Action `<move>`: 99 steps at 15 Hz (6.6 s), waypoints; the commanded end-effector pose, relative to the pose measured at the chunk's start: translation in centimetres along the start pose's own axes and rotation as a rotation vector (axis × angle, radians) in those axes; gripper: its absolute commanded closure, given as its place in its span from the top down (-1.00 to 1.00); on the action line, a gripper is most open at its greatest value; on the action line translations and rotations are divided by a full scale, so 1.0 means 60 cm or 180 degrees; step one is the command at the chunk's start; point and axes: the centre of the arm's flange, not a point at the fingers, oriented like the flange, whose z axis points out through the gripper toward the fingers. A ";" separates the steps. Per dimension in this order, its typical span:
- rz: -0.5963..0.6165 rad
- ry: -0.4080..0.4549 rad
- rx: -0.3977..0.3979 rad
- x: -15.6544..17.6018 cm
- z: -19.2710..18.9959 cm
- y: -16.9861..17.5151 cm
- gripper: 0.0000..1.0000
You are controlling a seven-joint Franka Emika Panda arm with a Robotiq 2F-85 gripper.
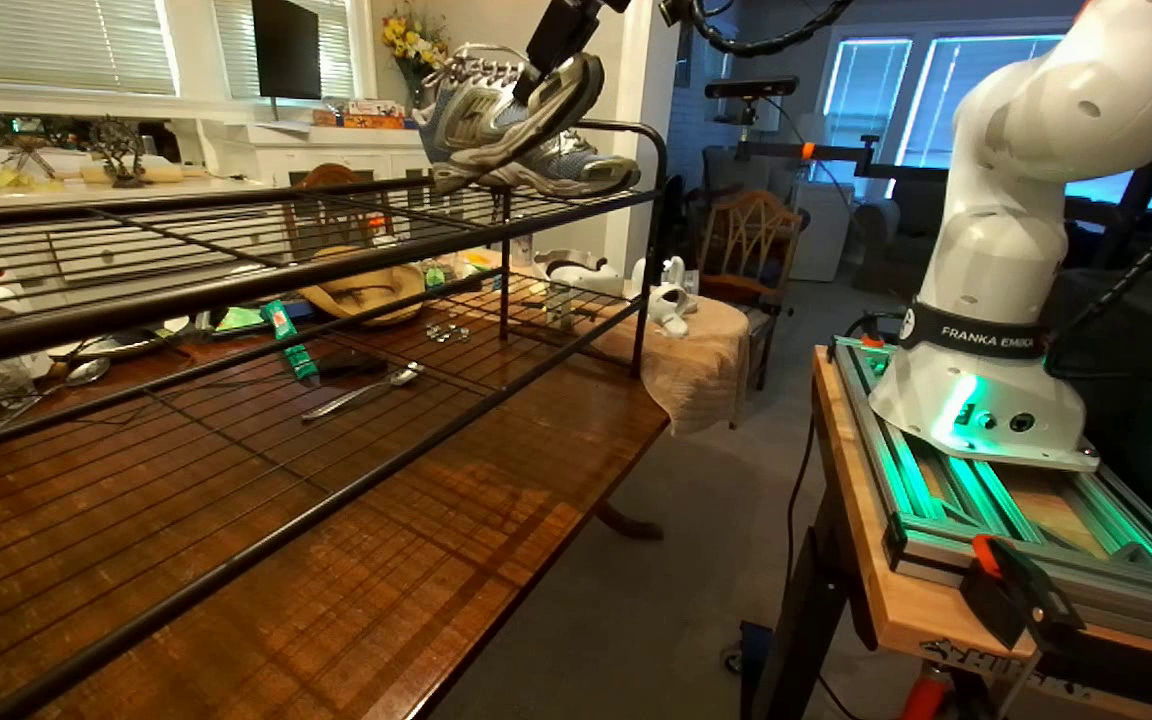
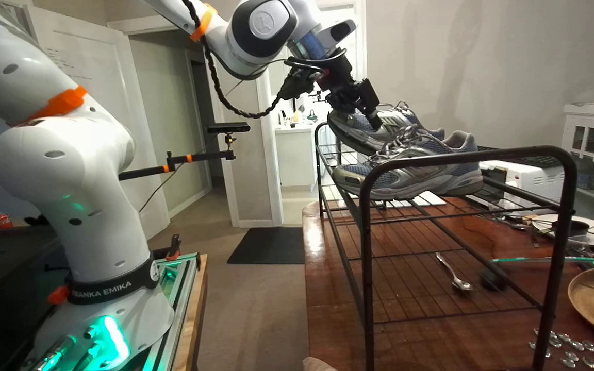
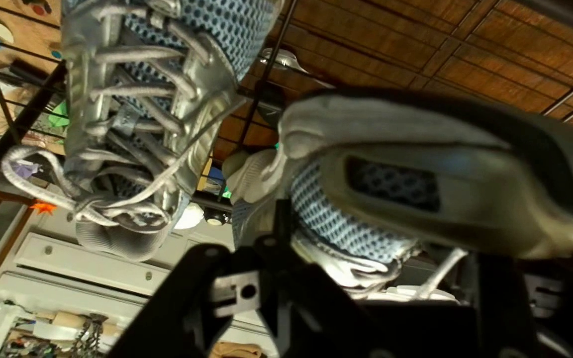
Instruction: Put the left shoe on the right shoe
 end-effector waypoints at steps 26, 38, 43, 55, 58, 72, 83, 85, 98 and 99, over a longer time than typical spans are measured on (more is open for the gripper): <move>-0.0160 -0.0502 0.0071 -0.011 0.097 -0.001 1.00; 0.0034 -0.0323 0.0013 0.024 0.132 -0.023 0.46; 0.0119 -0.0368 0.0020 0.034 0.121 -0.013 -0.06; 0.0263 -0.0376 0.0214 0.039 0.048 0.014 -0.36; 0.0194 -0.0219 0.0215 0.040 0.019 0.010 -0.36; 0.0283 0.0135 0.0016 0.069 -0.066 0.082 -0.36; 0.0403 0.0072 -0.0274 0.056 -0.077 0.160 -0.36; 0.0400 0.0015 -0.0315 0.050 -0.076 0.169 -0.36; 0.0303 -0.0181 -0.0354 0.034 -0.058 0.167 -0.23; 0.0295 -0.0187 -0.0357 0.034 -0.057 0.167 0.10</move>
